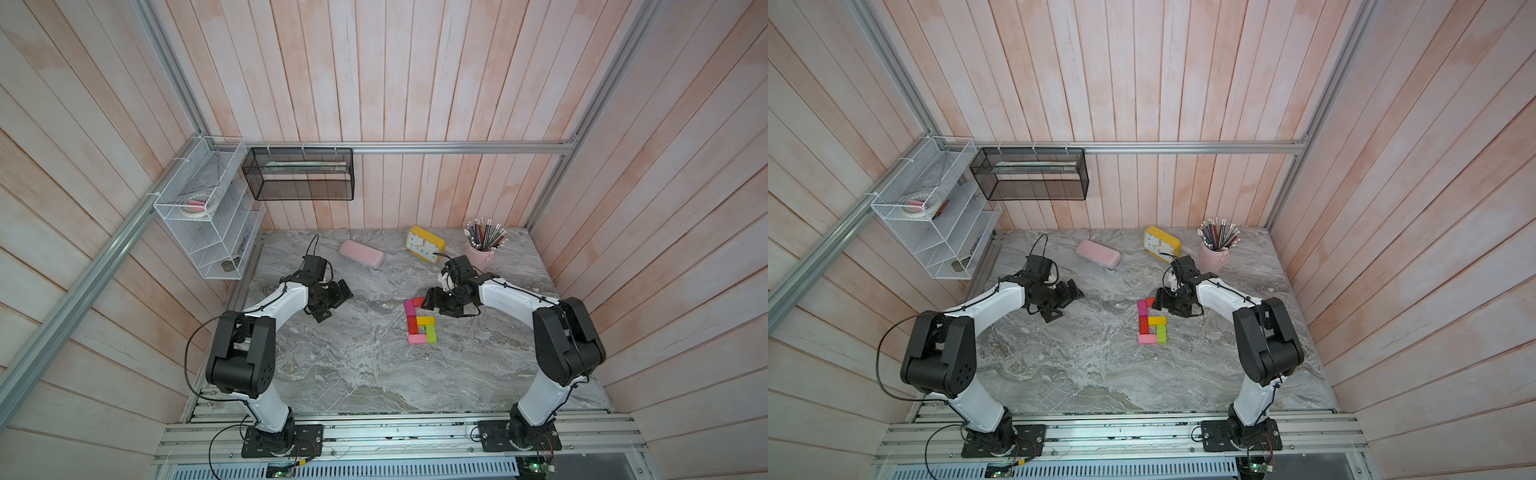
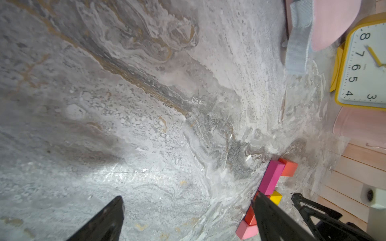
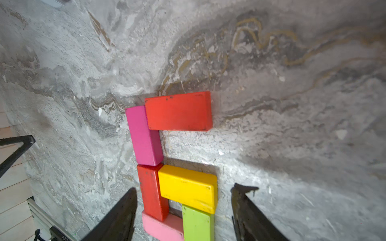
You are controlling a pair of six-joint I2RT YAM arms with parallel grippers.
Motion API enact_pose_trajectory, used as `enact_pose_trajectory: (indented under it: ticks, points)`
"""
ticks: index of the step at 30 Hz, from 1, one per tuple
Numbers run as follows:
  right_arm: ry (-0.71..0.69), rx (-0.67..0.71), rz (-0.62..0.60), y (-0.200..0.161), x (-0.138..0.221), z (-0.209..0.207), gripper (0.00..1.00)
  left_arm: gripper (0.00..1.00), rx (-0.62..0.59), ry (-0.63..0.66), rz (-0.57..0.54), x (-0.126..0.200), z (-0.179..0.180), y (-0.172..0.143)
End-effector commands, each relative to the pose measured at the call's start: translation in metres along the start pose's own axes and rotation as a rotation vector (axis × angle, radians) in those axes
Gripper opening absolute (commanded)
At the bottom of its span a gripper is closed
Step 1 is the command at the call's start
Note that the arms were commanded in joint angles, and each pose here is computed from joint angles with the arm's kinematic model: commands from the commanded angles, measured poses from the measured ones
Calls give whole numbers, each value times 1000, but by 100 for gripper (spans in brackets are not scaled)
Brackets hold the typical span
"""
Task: Assemble the number 6 with building blocks
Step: Adjust the building block at the center of the board.
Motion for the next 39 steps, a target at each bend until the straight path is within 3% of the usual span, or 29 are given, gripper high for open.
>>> enact_pose_trajectory:
  ticks: [1,7,17,39]
  points:
    - [-37,-72,-26,-4,10,-10,73,98,26,-17,83,-4,9,-26]
    - [-44,-181,-95,-6,25,-29,73,98,96,-135,231,-7,5,-74]
    - [-68,-235,-149,-3,51,-50,73,98,100,-186,327,-21,-6,-109]
    - [-89,-276,-180,-18,78,-70,73,98,65,-259,414,-66,-57,-130]
Point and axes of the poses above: each gripper's point midway between its finger pads, its own x axis back along the fingers, its own z axis along the line the jaws close on, y = z × x, the point moved 4 cm from there along x, back along the fingers, and after that the axes turned 12 degrees about x, right-handed, at the moved point
